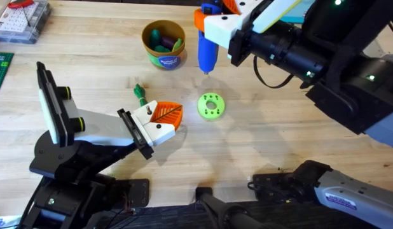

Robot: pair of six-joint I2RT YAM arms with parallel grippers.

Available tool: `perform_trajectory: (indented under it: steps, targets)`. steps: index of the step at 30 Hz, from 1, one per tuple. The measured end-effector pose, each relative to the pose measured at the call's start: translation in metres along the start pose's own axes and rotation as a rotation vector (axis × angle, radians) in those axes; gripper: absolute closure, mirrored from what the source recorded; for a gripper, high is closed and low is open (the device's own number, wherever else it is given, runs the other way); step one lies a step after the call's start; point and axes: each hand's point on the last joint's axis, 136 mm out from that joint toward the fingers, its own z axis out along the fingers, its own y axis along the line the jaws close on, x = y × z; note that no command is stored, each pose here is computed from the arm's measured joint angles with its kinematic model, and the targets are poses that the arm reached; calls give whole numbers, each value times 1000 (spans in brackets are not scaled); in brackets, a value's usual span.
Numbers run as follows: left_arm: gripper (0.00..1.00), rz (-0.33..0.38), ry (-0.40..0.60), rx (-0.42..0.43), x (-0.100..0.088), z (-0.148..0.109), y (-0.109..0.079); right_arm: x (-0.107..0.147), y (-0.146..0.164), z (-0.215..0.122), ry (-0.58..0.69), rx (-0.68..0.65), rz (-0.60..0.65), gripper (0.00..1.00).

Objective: Pick up the gripper from the table and insert it into the empty holder that is missing its gripper. Then pick up a screw, insert it into the mounting hole, and use the screwdriver to tighten it. Finally, clean up the table by picking up the vegetable and placing it into the bucket.

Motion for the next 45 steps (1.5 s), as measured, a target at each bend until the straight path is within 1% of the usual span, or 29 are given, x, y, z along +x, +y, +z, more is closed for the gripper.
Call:
perform_trajectory:
  steps: [5,8,10,14,17,19,24,29,34,38,39,41,44,45]
  targets:
    - [990,0,0,0,0,0,0,18,-1,2,67,6,1,894]
    - [990,0,0,0,0,0,0,41,-10,0,163,62,-42,893]
    - [990,0,0,0,0,0,0,67,-23,-7,275,133,-93,894]
    - [990,0,0,0,0,0,0,124,-52,-29,550,267,-227,893]
    - [990,0,0,0,0,0,0,162,-71,-47,748,311,-331,892]
    - [990,0,0,0,0,0,0,177,-83,-52,827,332,-375,893]
    - [990,0,0,0,0,0,0,203,-109,-49,925,375,-418,893]
    - [990,0,0,0,0,0,0,229,-123,-45,1003,379,-433,893]
    - [990,0,0,-5,0,0,1,250,-131,-32,1028,378,-454,893]
    - [990,0,-2,-16,0,0,3,255,-129,-28,1037,366,-474,887]
    - [990,0,-2,-18,0,0,3,255,-128,-28,1038,361,-478,821]
    - [990,0,-3,-22,0,0,4,255,-125,-25,1032,353,-485,585]
    - [990,-1,-3,-27,0,0,5,256,-117,-24,1036,330,-498,144]
    - [990,-1,-3,-27,0,0,5,256,-115,-24,1041,325,-506,42]
